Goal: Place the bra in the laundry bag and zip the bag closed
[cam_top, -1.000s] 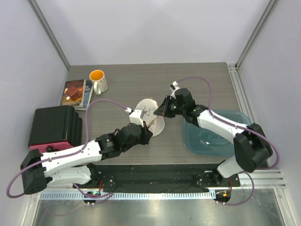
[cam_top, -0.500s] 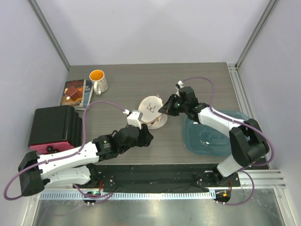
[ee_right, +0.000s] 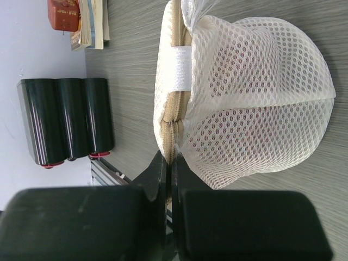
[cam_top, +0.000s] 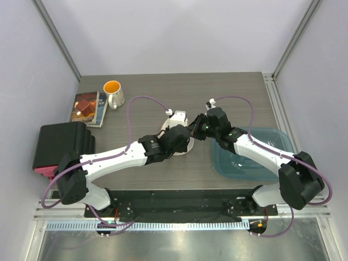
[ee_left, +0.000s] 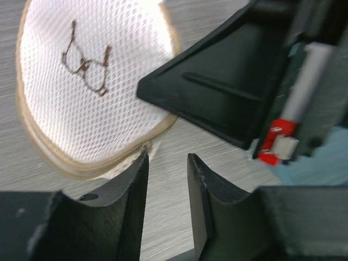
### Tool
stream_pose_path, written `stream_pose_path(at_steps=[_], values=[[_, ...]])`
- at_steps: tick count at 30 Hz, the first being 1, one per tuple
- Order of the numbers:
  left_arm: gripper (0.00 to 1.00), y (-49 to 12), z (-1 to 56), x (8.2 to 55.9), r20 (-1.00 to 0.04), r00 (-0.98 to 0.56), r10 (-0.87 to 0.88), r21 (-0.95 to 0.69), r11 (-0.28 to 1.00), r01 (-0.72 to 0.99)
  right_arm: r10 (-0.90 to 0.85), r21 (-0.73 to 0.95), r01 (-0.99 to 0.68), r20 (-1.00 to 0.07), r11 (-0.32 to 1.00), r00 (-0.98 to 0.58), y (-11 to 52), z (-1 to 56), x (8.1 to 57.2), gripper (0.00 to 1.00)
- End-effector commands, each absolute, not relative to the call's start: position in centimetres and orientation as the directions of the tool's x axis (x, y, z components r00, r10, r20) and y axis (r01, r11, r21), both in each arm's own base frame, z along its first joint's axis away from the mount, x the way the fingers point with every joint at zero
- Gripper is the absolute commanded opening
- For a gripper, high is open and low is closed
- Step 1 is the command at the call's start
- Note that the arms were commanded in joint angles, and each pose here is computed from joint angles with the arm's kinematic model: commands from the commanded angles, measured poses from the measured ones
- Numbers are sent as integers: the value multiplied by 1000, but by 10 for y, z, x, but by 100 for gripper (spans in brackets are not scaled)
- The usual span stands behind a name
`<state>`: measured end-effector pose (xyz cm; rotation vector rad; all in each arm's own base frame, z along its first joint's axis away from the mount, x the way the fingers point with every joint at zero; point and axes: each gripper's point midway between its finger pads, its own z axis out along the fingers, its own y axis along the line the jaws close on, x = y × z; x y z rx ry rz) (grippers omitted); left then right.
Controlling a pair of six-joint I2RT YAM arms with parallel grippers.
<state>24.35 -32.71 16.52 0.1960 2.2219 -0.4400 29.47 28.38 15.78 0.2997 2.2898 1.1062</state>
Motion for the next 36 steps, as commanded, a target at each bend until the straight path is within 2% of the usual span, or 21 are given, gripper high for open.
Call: stream_pose_path(at_steps=[1,16,19,20,23,31,36], values=[[33,-311,165,251,-787,-617,23,-162,956,243,472,799,-74,-424,597,-773,287,182,299,1],[33,-308,165,262,-809,-588,23,-121,971,204,461,807,-88,-419,584,-782,293,182,293,1],[29,-308,167,265,-814,-581,27,-110,973,200,452,807,-98,-421,582,-787,296,183,290,1],[17,-308,167,266,-815,-579,32,-104,975,199,454,809,-98,-421,580,-785,296,185,290,1],[0,-297,167,267,-818,-572,58,-56,982,180,448,794,-103,-440,599,-778,293,183,290,1],[0,-257,161,245,-803,-588,97,-16,983,184,405,743,-147,-506,653,-761,287,181,306,1],[0,-260,165,217,-789,-609,83,-144,938,315,355,697,-193,-559,691,-749,291,184,332,1]])
